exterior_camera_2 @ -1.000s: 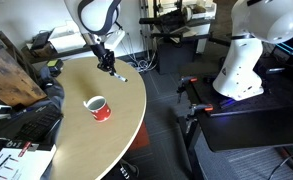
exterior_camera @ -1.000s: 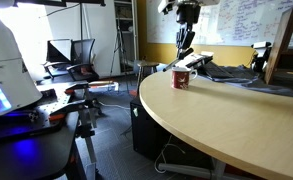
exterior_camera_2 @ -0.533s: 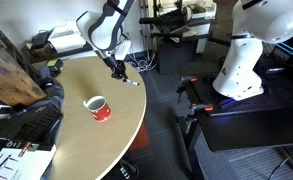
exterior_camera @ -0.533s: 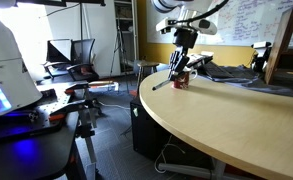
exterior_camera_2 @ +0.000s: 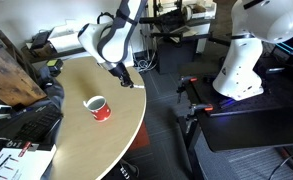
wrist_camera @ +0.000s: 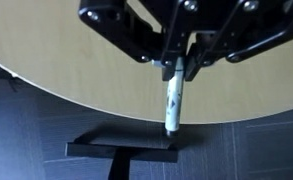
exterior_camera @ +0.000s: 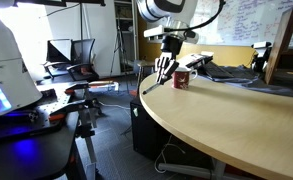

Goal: Place the marker on the desk

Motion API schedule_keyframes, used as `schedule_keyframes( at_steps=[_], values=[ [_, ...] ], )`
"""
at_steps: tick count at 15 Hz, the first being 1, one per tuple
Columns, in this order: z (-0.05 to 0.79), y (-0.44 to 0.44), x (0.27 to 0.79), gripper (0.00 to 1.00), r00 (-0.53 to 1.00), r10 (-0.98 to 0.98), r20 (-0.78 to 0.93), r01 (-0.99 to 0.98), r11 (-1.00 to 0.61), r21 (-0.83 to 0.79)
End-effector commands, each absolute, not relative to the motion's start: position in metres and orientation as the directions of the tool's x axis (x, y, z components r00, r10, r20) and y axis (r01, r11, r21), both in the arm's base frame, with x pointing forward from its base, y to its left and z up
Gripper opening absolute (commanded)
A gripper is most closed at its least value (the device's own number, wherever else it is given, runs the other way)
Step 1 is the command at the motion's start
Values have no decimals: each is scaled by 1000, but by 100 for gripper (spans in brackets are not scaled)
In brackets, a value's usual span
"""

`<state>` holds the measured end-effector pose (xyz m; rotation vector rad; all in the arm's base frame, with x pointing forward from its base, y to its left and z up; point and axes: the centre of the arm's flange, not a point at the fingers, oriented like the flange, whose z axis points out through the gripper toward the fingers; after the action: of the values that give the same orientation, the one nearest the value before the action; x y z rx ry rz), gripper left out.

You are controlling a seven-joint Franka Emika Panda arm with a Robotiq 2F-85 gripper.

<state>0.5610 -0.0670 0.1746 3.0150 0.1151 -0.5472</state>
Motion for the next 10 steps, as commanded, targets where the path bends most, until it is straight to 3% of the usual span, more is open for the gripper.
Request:
schedule_keyframes(
  at_steps=[1,8,9,10],
  values=[
    [171,-42,553,5,898,238,-371,288,-954,83],
    [167,-14,560,5,725,545,-421,636,-765,105],
    [168,-14,559,44,695,584,-420,677,-729,106],
    [168,-15,561,46,663,625,-412,715,-692,101]
  ],
)
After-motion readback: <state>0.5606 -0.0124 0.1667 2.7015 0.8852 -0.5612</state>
